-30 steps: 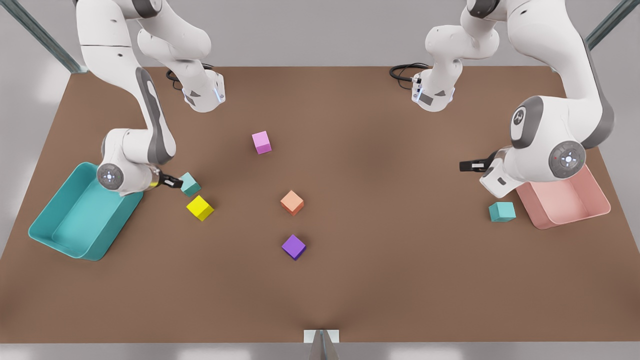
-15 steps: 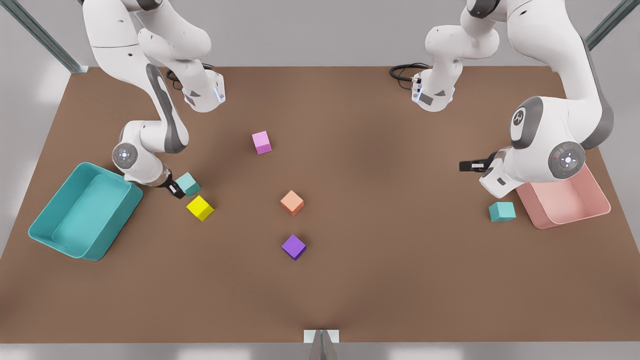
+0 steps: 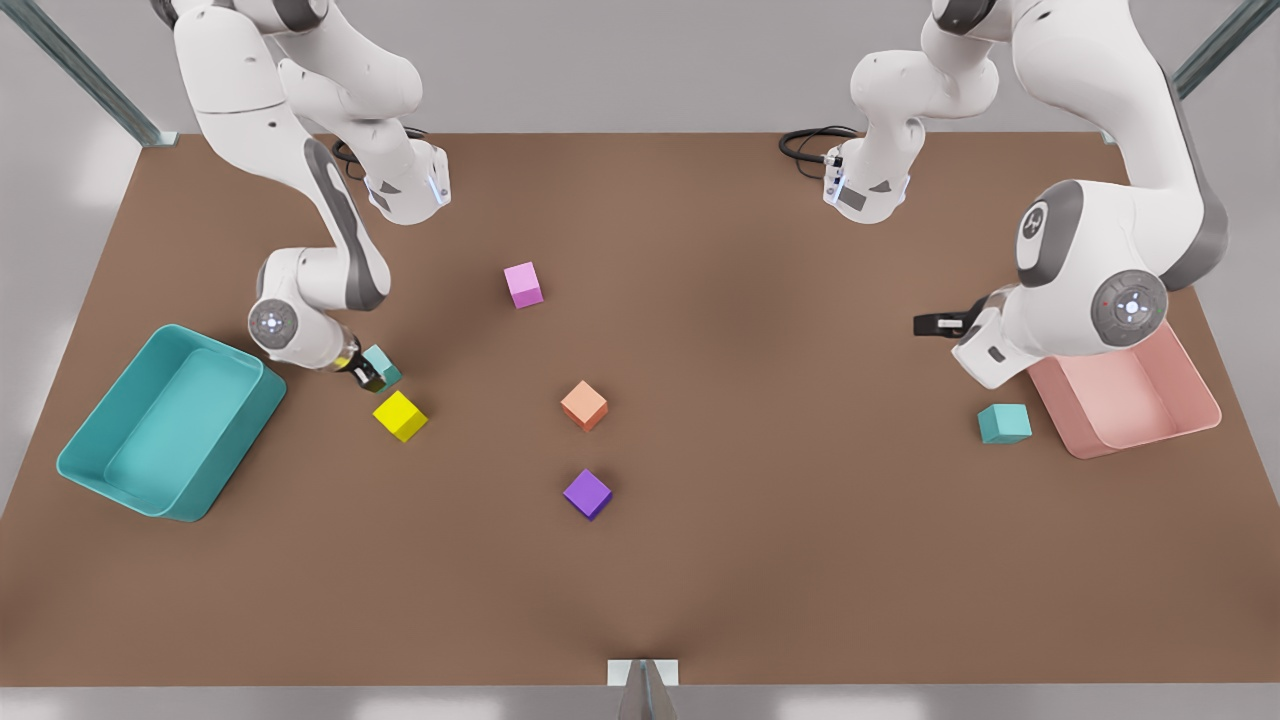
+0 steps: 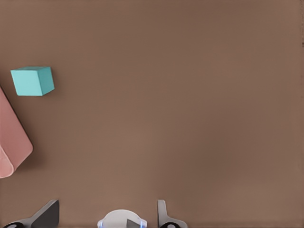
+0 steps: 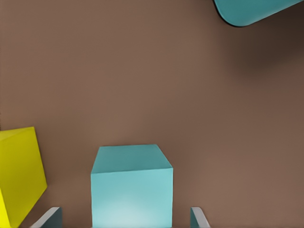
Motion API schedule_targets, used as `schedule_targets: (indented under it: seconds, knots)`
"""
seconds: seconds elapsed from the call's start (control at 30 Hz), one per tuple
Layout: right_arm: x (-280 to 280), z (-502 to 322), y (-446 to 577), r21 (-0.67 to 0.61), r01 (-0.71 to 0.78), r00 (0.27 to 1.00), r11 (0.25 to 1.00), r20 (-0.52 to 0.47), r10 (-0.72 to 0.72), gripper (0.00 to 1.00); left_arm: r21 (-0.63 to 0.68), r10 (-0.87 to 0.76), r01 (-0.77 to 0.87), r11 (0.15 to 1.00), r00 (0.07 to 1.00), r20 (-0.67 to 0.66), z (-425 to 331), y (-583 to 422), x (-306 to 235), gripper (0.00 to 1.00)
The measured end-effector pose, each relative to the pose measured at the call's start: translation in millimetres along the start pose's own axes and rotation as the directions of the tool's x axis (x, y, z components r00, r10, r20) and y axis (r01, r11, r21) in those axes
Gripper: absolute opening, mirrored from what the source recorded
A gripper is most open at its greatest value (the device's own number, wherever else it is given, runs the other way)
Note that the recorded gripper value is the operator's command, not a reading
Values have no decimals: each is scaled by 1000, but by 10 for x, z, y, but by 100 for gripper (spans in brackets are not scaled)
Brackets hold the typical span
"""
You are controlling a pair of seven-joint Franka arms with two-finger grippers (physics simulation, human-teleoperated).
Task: Stack the two blue cubes on top of each other
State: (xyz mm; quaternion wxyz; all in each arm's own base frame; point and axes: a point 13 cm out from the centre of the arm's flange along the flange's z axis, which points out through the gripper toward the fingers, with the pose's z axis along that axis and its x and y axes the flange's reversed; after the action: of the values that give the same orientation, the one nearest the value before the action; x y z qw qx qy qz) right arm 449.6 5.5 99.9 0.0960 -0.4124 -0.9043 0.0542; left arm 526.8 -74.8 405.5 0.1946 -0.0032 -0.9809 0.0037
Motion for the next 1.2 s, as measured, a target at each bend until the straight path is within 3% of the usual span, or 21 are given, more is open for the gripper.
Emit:
schedule_targets:
  seconds: [1.03,1.13,1.2]
  knots:
    - [145,513,-21,12,204,978,979,-42,-204,100,2,-5,5,1000,999,-38,134,55,-64,100]
    - [131,543,-9,6,212,977,977,-37,-212,95,3,0,1,1000,999,-34,138,30,-78,100]
    - [122,563,1,3,218,975,976,-34,-218,87,4,3,-3,1000,1000,-30,135,7,-85,100]
